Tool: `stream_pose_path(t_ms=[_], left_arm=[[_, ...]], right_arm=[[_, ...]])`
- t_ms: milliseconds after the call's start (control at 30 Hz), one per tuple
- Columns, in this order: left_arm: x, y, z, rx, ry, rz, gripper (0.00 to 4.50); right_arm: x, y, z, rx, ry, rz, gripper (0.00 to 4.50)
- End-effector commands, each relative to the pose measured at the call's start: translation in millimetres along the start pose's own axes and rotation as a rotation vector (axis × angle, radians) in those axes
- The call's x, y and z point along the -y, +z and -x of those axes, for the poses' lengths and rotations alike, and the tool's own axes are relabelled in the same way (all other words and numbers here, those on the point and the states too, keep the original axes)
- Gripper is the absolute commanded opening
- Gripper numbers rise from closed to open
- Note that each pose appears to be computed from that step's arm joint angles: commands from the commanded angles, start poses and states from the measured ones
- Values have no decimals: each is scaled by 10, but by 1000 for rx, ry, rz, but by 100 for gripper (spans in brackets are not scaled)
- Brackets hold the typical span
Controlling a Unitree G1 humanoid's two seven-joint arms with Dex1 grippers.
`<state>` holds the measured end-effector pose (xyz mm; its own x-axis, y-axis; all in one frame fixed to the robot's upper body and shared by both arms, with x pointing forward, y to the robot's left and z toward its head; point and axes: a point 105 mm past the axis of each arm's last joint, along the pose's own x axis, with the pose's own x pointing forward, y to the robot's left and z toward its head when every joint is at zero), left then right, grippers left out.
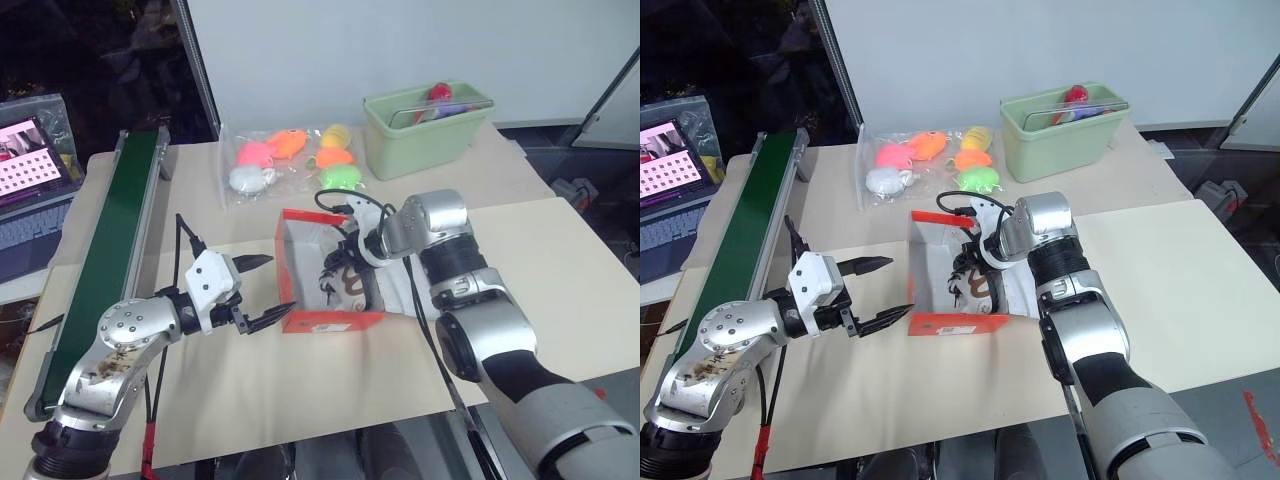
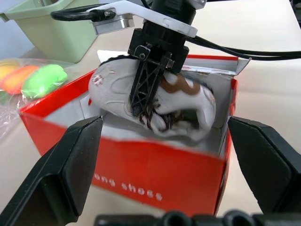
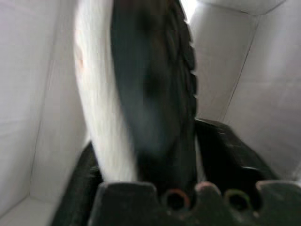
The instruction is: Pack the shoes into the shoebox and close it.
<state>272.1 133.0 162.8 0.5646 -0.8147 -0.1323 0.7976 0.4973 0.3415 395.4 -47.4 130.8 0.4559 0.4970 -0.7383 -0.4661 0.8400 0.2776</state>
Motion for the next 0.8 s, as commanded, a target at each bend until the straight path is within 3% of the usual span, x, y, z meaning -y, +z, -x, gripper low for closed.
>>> stream_pose_path(t_ms=[33,67,433,667,800], left_arm=[[-46,95,-16,32,8,-29,450],[-49,94,-21,32,8,-30,450],[-96,92,-23,40,37,-34,450],[-510,126,-5,85,373,59,450],[-887,125,176,111,701,117,450]], right_arm=[[-191,308,148,105,37,61,412],[-219,339,166,115,41,70,446],[-620,722,467,288,91,217,446],[-451,791,725,482,36,319,446],[-451,769,982,718,44,485,446]])
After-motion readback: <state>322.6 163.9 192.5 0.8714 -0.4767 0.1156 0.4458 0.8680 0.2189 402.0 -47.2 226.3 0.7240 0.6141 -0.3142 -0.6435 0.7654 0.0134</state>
